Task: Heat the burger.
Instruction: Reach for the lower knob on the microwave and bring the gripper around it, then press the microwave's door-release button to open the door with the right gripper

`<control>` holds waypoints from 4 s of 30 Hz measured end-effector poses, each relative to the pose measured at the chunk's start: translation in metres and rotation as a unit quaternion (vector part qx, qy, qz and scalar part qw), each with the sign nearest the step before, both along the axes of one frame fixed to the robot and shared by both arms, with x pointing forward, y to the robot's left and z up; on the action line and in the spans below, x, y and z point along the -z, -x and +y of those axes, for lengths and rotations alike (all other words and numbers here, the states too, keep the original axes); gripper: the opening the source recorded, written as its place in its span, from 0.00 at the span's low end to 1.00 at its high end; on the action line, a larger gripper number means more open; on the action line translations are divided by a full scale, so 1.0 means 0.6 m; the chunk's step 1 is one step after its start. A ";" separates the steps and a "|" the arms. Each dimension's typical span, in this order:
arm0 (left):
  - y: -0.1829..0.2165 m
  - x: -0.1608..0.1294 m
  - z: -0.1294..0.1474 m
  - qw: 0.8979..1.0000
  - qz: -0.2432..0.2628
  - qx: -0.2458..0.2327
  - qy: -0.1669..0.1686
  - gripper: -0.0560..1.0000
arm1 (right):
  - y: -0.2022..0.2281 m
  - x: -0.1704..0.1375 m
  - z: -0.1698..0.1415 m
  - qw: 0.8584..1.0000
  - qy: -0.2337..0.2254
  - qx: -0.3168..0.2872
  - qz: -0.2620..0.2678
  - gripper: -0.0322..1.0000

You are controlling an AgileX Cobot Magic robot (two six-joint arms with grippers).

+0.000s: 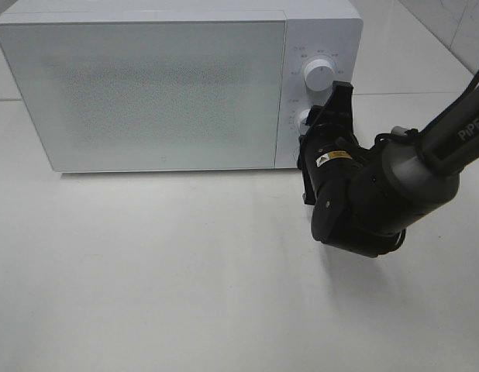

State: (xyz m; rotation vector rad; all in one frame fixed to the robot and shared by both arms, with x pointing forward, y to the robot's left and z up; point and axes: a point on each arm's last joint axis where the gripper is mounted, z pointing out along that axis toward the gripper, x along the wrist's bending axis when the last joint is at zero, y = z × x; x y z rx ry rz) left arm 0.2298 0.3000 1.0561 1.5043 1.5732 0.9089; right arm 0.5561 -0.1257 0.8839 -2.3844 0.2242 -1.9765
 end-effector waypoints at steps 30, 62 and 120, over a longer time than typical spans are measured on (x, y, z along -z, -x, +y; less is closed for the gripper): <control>0.000 0.000 0.000 1.000 0.000 0.000 0.000 0.99 | 0.000 0.001 -0.003 1.000 0.017 0.007 0.004 0.49; 0.000 0.000 0.000 1.000 0.000 0.000 0.000 0.99 | 0.090 -0.052 -0.020 0.953 0.241 -0.177 0.040 0.73; 0.000 0.000 0.000 1.000 0.000 0.000 0.000 0.99 | 0.379 -0.339 -0.178 0.528 0.613 -0.584 0.061 0.73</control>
